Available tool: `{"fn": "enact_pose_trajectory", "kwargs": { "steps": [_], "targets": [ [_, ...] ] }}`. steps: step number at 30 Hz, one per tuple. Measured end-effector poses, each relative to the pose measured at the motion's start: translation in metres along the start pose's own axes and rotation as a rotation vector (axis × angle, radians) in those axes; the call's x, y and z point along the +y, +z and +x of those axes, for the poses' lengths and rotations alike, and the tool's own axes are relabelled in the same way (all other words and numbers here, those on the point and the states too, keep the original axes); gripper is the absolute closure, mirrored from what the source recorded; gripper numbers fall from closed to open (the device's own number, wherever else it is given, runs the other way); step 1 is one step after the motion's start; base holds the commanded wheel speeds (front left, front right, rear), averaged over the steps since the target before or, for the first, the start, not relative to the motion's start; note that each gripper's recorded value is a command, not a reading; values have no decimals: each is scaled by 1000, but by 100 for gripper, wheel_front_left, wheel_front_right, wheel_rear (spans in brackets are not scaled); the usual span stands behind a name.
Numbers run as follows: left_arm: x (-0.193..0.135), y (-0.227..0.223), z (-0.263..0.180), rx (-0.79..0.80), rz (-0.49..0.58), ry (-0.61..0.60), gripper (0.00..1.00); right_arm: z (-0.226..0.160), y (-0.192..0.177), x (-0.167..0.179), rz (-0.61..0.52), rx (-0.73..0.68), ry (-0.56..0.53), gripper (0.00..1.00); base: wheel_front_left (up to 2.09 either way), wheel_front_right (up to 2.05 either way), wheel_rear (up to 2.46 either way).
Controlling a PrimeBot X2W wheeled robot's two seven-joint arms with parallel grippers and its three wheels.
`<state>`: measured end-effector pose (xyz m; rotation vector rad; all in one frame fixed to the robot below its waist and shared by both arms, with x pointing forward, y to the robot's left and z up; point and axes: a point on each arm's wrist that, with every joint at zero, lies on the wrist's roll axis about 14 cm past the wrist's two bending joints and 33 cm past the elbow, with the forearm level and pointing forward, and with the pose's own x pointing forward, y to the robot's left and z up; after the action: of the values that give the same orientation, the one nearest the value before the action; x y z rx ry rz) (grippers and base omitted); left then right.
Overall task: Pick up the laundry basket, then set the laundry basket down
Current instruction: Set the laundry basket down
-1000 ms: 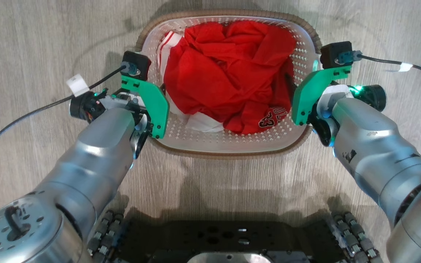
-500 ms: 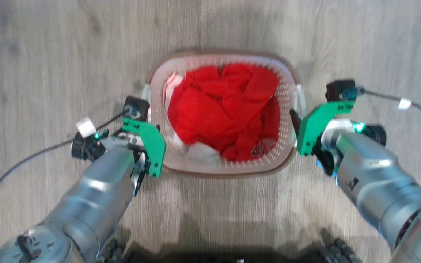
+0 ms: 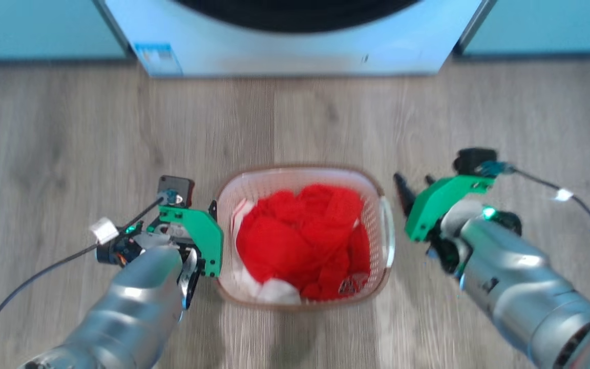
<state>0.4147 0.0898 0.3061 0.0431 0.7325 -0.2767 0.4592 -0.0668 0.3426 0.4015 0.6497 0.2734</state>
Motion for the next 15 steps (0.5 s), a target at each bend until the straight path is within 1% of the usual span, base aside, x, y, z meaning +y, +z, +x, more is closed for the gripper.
{"fn": "enact_pose_trajectory", "kwargs": {
  "steps": [4, 8, 11, 15],
  "targets": [
    [-6, 52, -13, -150, -19, -3, 0, -20, 65, 0, 18, -187, -1, 0, 0, 0, 0],
    [-8, 120, -35, -365, -38, 4, 0, -47, 127, 11, -12, -381, 36, 0, 0, 0, 0],
    [-6, 152, -59, -511, -87, 16, 0, -70, 146, 16, -41, -494, 54, 0, 0, 0, 0],
    [2, 157, -89, -627, -102, 60, 0, -100, 146, 8, -81, -597, 22, 0, 0, 0, 0]
  ]
}}
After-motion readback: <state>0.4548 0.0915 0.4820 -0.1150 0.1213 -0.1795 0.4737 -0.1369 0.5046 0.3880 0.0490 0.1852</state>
